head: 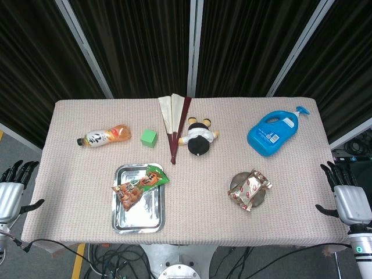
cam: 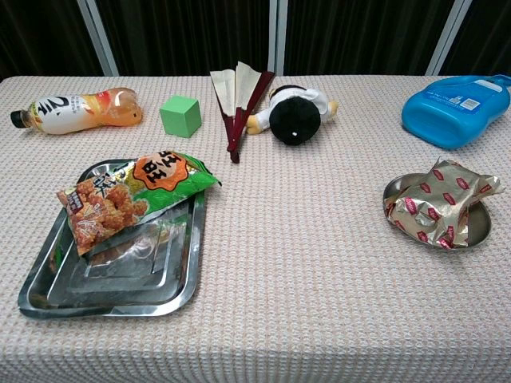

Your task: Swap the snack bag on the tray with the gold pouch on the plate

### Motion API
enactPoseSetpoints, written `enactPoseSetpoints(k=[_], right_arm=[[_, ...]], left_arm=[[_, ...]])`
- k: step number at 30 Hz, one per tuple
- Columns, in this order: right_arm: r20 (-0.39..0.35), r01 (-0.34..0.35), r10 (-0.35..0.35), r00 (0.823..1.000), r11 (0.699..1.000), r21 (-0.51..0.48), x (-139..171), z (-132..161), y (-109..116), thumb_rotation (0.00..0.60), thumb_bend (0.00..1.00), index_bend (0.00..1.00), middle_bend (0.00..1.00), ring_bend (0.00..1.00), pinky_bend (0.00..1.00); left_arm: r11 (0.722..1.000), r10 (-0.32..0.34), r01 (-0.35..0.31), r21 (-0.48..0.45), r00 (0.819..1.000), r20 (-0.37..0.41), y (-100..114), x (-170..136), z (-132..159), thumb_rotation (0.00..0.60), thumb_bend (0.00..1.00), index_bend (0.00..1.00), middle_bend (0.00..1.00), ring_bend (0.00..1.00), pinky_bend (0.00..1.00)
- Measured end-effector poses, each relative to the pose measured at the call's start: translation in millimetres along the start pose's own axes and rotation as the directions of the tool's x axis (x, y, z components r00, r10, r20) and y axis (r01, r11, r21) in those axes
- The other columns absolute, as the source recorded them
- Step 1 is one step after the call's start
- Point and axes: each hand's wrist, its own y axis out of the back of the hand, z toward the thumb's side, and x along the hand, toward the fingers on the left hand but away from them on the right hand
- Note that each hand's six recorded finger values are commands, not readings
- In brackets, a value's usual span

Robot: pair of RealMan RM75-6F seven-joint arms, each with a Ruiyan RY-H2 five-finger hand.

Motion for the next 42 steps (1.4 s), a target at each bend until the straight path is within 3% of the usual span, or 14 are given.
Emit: enactPoseSetpoints(k=[9, 15, 20, 26, 35, 38, 42], right_arm=[[-0.019, 0.006, -0.007, 1.000, 0.999, -0.036, -3.5, 5.4, 10.1, 0.600, 0.00, 0.00, 0.00, 0.00, 0.00], [-0.029, 0.025, -0.026, 0.999, 0.999, -0.033, -13.4, 9.9, 21.3, 0.600, 0.00, 0.00, 0.00, 0.00, 0.00], [-0.026, 0.031, -0.032, 0.999, 0.999, -0.031, -23.8, 9.8, 30.7, 0.600, 0.00, 0.00, 0.00, 0.00, 0.00], [-0.015, 0.042, -0.043, 0.999, 0.998, -0.045, -31.8, 4.9, 41.3, 0.600, 0.00, 0.00, 0.00, 0.00, 0.00], [0.002, 0.039, -0.039, 0.999, 0.997, -0.064, -27.3, -7.7, 42.5, 0.600, 0.00, 0.00, 0.00, 0.00, 0.00], [0.004, 0.036, -0.036, 0.999, 0.997, -0.067, -26.4, -11.2, 42.6, 0.600, 0.00, 0.00, 0.00, 0.00, 0.00], [0.003, 0.034, -0.034, 0.999, 0.997, -0.069, -25.8, -14.1, 42.4, 0.600, 0.00, 0.00, 0.00, 0.00, 0.00]], left_arm=[[0.999, -0.014, 0.015, -0.048, 0.999, 0.029, 0.8, 5.1, 12.1, 0.600, 0.05, 0.11, 0.11, 0.05, 0.19], [0.986, -0.058, 0.076, -0.151, 0.991, 0.123, -2.8, 12.8, 50.2, 0.600, 0.04, 0.11, 0.11, 0.05, 0.19], [0.966, -0.099, 0.156, -0.208, 0.961, 0.259, -6.2, 23.3, 108.8, 0.600, 0.02, 0.11, 0.11, 0.04, 0.19], [0.962, -0.142, 0.220, -0.160, 0.908, 0.395, -18.9, 38.0, 178.3, 0.600, 0.02, 0.11, 0.11, 0.04, 0.19], [0.940, -0.238, 0.324, -0.112, 0.853, 0.464, -56.1, 60.8, 251.3, 0.600, 0.02, 0.10, 0.08, 0.02, 0.18], [0.940, -0.257, 0.330, -0.083, 0.848, 0.463, -66.2, 68.8, 262.9, 0.600, 0.02, 0.10, 0.07, 0.02, 0.18], [0.946, -0.271, 0.321, -0.047, 0.861, 0.432, -77.1, 78.3, 264.1, 0.600, 0.02, 0.10, 0.07, 0.02, 0.18]])
